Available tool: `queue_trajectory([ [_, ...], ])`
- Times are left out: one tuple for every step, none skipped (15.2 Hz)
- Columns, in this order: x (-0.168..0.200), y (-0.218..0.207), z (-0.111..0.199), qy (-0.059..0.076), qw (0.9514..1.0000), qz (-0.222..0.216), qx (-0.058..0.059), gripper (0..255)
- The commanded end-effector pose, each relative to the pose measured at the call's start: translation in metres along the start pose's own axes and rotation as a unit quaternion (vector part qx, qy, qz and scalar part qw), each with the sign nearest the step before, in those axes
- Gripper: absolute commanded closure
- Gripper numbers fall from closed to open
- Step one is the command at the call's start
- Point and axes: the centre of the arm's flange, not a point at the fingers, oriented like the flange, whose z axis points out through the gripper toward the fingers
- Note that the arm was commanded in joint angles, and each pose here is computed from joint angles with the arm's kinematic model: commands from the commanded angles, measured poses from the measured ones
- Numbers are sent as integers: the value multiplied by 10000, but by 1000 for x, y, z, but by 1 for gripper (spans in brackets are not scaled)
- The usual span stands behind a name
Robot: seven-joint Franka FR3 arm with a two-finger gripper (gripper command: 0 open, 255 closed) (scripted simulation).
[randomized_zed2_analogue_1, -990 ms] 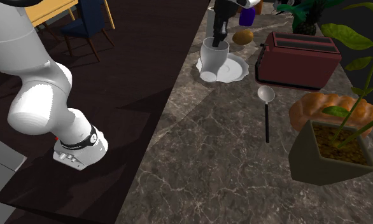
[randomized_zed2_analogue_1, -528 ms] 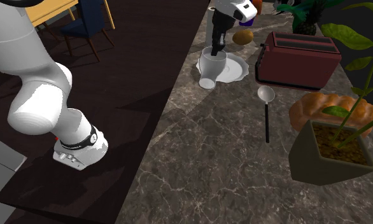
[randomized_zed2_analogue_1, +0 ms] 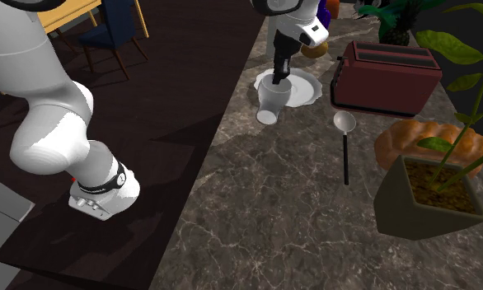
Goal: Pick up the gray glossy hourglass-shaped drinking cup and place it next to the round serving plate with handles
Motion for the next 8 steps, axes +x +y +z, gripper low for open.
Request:
queue_trajectory([
  [0, 1, 10, 5, 10000, 0, 1, 255],
  [1, 2, 15, 5, 10000, 0, 1, 255],
  [1, 3, 21, 5, 10000, 0, 1, 255],
  [2, 4, 26, 5, 10000, 0, 1, 255],
  [2, 4, 31, 5, 10000, 0, 1, 255],
  [3, 5, 36, 5, 10000, 0, 1, 255],
  [4, 6, 41, 5, 10000, 0, 1, 255],
  [4, 7, 46, 5, 10000, 0, 1, 255],
])
